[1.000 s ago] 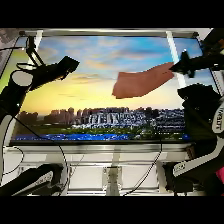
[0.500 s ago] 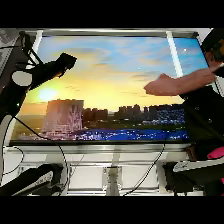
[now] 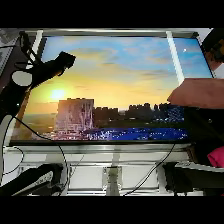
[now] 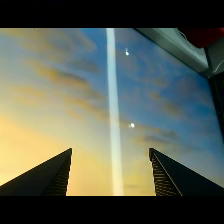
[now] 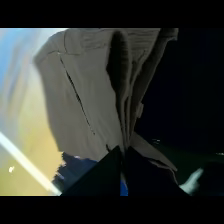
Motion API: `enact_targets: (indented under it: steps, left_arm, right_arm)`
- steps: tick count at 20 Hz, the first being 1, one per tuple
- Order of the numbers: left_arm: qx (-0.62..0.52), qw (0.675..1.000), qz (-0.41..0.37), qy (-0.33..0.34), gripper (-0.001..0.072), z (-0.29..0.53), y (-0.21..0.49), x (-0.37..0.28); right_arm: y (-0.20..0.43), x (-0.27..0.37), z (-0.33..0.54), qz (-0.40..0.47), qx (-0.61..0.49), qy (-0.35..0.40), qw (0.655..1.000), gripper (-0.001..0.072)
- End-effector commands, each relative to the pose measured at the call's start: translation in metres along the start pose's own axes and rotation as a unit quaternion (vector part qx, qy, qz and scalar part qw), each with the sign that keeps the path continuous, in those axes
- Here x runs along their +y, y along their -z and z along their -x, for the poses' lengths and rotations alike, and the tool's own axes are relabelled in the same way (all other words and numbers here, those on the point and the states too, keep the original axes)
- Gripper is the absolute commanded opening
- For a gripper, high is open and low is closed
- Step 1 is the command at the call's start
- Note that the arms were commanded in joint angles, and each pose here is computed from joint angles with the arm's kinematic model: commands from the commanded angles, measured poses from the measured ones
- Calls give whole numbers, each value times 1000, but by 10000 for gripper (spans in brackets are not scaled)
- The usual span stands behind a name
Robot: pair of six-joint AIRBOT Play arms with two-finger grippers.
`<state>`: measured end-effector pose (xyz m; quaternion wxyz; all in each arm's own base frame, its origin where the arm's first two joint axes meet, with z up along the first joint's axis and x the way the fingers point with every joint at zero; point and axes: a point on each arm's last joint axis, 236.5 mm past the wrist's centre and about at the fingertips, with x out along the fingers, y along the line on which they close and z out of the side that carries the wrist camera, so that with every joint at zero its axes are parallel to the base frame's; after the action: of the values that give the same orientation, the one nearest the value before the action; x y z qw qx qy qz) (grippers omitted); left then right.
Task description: Fold the clothes and pants, and hang the long-sleeved shirts on hangers.
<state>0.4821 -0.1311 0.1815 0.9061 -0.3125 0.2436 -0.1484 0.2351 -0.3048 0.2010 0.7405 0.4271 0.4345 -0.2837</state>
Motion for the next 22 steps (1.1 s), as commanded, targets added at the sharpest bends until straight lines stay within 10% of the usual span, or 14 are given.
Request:
enact_targets:
  steps: [1,4,6,9,12,14,15,22]
  left_arm:
    - [-11,1000,0,0,536,0,-6,0]
    - [-12,1000,0,-1,536,0,-6,0]
    - [-12,1000,0,-1,536,0,-6,0]
    - [-12,1000,0,-1,536,0,-6,0]
    - [-12,1000,-1,-1,524,0,-6,0]
    - [-16,999,-41,1,218,3,-9,-3]
    - [-22,997,-78,4,8,7,-13,-8]
    - [-146,961,-230,53,8,119,-75,-95]
  right_arm:
    - [11,-65,20,-49,-14,54,997,19]
    - [14,-73,19,-62,-9,55,997,31]
    - [14,-73,19,-61,-9,55,997,290]
    - [14,-76,19,-63,-9,63,996,338]
    - [5,-47,18,-59,-25,0,998,300]
    - [-2,19,24,-14,-36,-132,990,23]
    - [2,56,30,26,-34,-195,980,22]
    - [79,260,83,236,3,-430,871,20]
